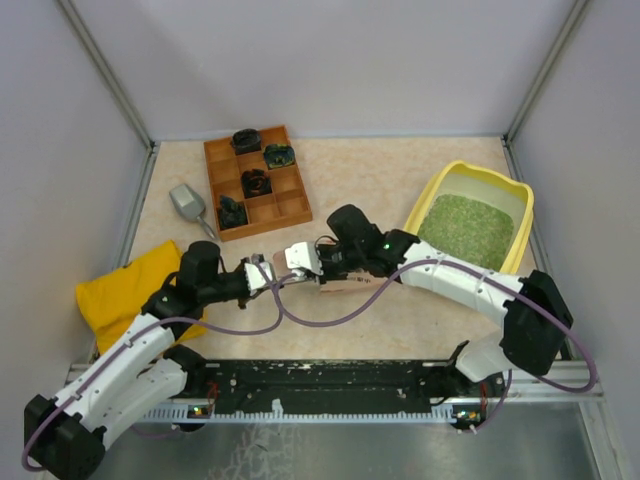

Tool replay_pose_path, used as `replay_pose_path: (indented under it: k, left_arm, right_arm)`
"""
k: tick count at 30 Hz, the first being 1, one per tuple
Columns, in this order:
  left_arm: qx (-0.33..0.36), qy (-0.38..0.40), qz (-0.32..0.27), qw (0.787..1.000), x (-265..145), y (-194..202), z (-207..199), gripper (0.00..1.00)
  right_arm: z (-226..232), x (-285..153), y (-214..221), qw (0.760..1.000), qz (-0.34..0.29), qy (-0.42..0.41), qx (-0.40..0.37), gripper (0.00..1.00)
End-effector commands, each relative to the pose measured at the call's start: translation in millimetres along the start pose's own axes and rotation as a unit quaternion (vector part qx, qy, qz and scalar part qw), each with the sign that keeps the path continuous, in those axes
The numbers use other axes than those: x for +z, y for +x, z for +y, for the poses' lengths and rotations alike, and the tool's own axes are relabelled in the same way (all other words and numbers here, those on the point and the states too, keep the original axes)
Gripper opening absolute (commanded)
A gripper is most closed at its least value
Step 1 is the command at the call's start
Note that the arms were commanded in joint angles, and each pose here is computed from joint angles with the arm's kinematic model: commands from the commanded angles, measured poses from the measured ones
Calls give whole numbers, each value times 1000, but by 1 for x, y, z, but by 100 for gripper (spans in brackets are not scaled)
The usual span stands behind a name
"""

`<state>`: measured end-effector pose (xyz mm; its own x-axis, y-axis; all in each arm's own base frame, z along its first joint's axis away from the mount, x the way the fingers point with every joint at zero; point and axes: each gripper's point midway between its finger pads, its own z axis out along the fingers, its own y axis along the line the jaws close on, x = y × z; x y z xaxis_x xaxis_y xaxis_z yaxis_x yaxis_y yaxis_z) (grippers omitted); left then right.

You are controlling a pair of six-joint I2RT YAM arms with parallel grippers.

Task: Fill the litter box with clean litter
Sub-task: Clamp the cat litter bag at the center of the board.

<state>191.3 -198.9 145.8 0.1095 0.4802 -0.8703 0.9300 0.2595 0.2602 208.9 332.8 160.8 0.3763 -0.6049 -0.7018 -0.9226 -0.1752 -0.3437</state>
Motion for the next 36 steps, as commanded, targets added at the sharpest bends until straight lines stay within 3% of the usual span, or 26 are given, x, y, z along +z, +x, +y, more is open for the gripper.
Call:
replay_pose_path:
  k: [1, 5, 9, 12, 20, 23, 25, 28, 32, 36]
  left_arm:
    - [45, -15, -64, 997, -5, -40, 12, 0]
    - [41, -17, -60, 997, -3, -38, 14, 0]
    - [31, -29, -54, 998, -1, -36, 20, 2]
    - [24, -36, -50, 998, -2, -35, 22, 16]
    - [-7, -72, -68, 995, -14, -52, 32, 56]
    - [-35, -107, -67, 991, -22, -60, 43, 97]
    - [-68, -137, -67, 986, -27, -66, 54, 100]
    - [-121, -174, -67, 975, -34, -74, 69, 100]
    - [-209, -216, -69, 951, -41, -86, 87, 100]
    - [-301, -223, -75, 924, -42, -98, 92, 100]
  right_arm:
    - [-11, 1, 10, 999, 41, 23, 3, 0]
    - [-18, 0, 8, 998, 44, 47, 12, 4]
    - [-22, -4, 0, 997, 23, 66, 31, 34]
    - [-18, -9, -13, 996, -11, 70, 46, 47]
    - [-4, -33, -26, 986, -75, 103, 112, 59]
    - [-6, -47, -26, 973, -91, 144, 154, 66]
    - [-12, -64, -30, 954, -119, 191, 196, 77]
    - [-23, -90, -31, 914, -142, 256, 280, 79]
    - [-35, -127, -13, 828, -127, 349, 421, 80]
    - [-25, -149, 3, 752, -113, 385, 522, 80]
